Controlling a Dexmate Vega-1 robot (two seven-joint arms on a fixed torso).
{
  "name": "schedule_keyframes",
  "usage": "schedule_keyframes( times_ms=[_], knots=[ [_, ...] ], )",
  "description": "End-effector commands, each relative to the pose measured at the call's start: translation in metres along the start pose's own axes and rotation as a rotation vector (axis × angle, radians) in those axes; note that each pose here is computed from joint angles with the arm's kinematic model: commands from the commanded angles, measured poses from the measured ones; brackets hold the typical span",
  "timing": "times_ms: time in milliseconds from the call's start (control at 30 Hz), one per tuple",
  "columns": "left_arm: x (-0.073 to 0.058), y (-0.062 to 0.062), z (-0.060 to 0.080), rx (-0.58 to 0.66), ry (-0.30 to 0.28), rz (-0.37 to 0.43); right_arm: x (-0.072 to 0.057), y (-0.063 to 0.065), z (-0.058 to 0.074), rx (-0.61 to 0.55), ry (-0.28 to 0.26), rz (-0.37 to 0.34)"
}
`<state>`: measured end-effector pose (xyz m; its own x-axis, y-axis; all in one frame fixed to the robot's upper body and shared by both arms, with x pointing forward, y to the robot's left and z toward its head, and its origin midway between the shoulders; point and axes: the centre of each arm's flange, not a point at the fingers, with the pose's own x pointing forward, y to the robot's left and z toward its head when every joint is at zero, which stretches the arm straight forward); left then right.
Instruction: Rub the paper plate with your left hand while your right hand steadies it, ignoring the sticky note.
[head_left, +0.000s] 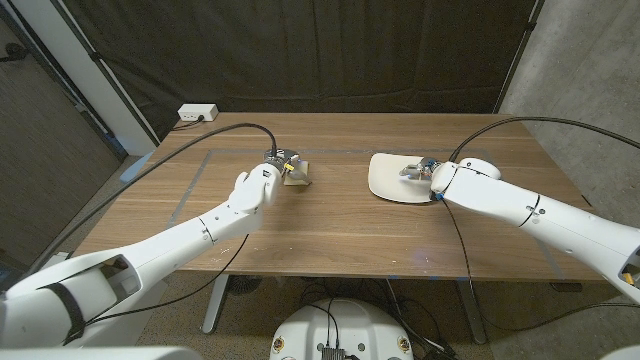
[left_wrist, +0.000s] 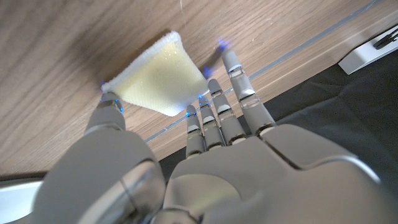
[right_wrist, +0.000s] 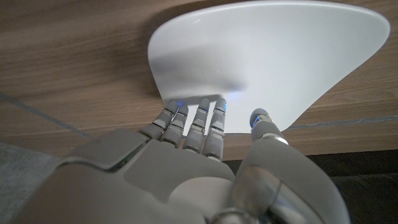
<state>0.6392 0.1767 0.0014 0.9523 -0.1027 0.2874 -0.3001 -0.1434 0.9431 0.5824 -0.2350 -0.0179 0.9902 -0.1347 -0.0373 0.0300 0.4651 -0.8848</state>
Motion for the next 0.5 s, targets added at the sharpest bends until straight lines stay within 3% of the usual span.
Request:
schedule_keyframes(
  times_ms=[33, 267, 500],
  knots=[
    [0.0047, -0.0085, 0.0074, 0.033, -0.003, -0.001, 0.0002, 0.0011, -0.0007, 0.010, -0.005, -0.003],
    [0.0047, -0.0063, 0.0097, 0.046, -0.002, 0.041, 0.0024, -0.0013, 0.0002, 0.014, -0.012, -0.006],
    [0.0023, -0.0063, 0.0106, 0.059, 0.034, 0.128, 0.0039, -0.0031, 0.0004, 0.015, -0.013, -0.007]
  ],
)
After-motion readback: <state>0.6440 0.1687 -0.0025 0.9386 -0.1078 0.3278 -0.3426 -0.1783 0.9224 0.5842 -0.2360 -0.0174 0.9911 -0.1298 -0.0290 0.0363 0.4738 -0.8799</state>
